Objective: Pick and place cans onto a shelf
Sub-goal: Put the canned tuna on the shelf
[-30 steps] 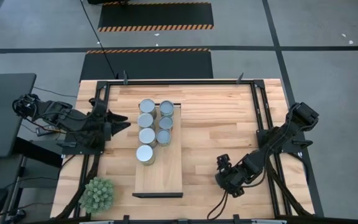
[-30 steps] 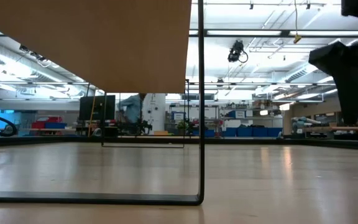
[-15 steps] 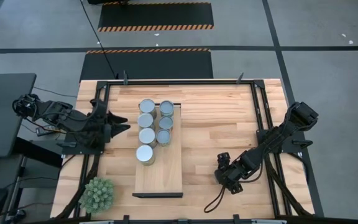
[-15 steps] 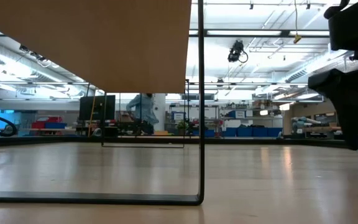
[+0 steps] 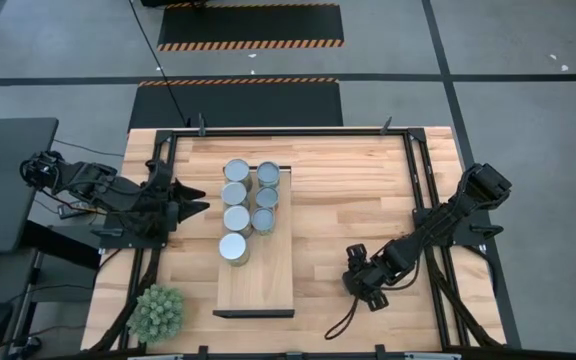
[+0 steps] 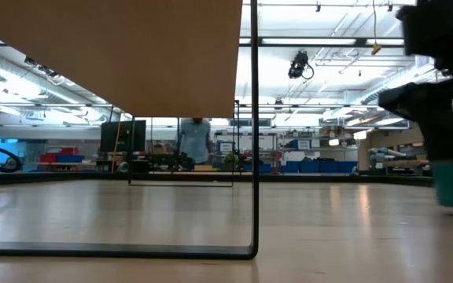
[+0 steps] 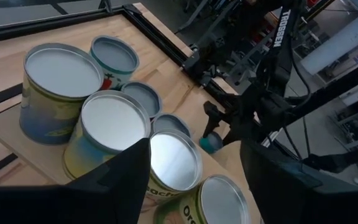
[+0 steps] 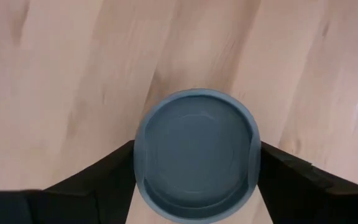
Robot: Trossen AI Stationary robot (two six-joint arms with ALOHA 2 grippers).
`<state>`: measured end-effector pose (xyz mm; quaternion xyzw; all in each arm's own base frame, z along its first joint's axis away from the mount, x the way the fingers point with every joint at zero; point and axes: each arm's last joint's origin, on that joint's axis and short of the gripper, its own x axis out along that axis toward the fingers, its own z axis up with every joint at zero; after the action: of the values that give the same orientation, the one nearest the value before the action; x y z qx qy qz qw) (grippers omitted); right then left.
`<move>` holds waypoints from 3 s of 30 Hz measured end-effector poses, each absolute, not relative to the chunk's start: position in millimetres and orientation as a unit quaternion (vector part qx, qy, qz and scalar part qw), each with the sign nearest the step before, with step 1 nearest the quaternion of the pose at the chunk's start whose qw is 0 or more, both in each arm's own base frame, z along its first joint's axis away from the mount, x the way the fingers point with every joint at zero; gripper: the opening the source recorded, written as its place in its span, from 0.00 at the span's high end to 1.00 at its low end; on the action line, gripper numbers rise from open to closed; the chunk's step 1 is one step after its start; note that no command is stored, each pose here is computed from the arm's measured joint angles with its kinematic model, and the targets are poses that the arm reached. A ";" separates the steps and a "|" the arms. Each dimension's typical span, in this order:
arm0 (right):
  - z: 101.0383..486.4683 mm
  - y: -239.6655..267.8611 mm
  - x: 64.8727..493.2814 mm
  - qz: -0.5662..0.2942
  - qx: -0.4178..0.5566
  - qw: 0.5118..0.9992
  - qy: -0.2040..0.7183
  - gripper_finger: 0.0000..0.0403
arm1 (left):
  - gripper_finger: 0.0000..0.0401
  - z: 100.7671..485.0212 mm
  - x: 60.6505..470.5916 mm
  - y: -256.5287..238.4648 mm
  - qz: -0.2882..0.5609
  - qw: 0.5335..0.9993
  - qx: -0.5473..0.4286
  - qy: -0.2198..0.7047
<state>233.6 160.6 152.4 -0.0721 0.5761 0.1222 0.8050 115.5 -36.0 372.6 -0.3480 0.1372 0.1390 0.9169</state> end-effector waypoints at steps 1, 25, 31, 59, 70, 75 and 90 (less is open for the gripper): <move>155.0 160.1 236.6 0.121 -0.068 0.808 0.573 0.28 | 0.37 372.6 115.5 -36.0 0.139 0.917 -0.346 0.137; 282.7 108.9 313.9 0.005 0.035 0.866 0.500 0.28 | 0.37 372.5 115.5 -36.2 0.131 0.930 -0.313 0.144; 297.2 103.7 320.0 0.006 0.041 0.877 0.478 0.28 | 0.37 372.5 115.5 -36.2 0.131 0.930 -0.313 0.144; 302.3 97.9 371.0 0.038 0.023 0.956 0.289 0.28 | 0.37 372.9 115.6 -36.2 0.131 0.929 -0.314 0.142; 284.6 106.7 382.8 0.045 0.017 0.955 0.293 0.28 | 0.37 373.1 115.7 -36.3 0.130 0.929 -0.315 0.141; 285.2 107.1 383.8 0.046 0.019 0.957 0.287 0.28 | 0.37 373.1 115.7 -36.3 0.130 0.929 -0.315 0.141; 288.3 107.6 379.0 0.041 0.037 0.953 0.296 0.28 | 0.37 373.2 115.7 -36.3 0.130 0.929 -0.318 0.140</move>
<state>379.0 107.6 288.3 0.0373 0.2965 0.0406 0.9535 115.7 -36.3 373.2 -0.3182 0.1401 0.1302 0.9285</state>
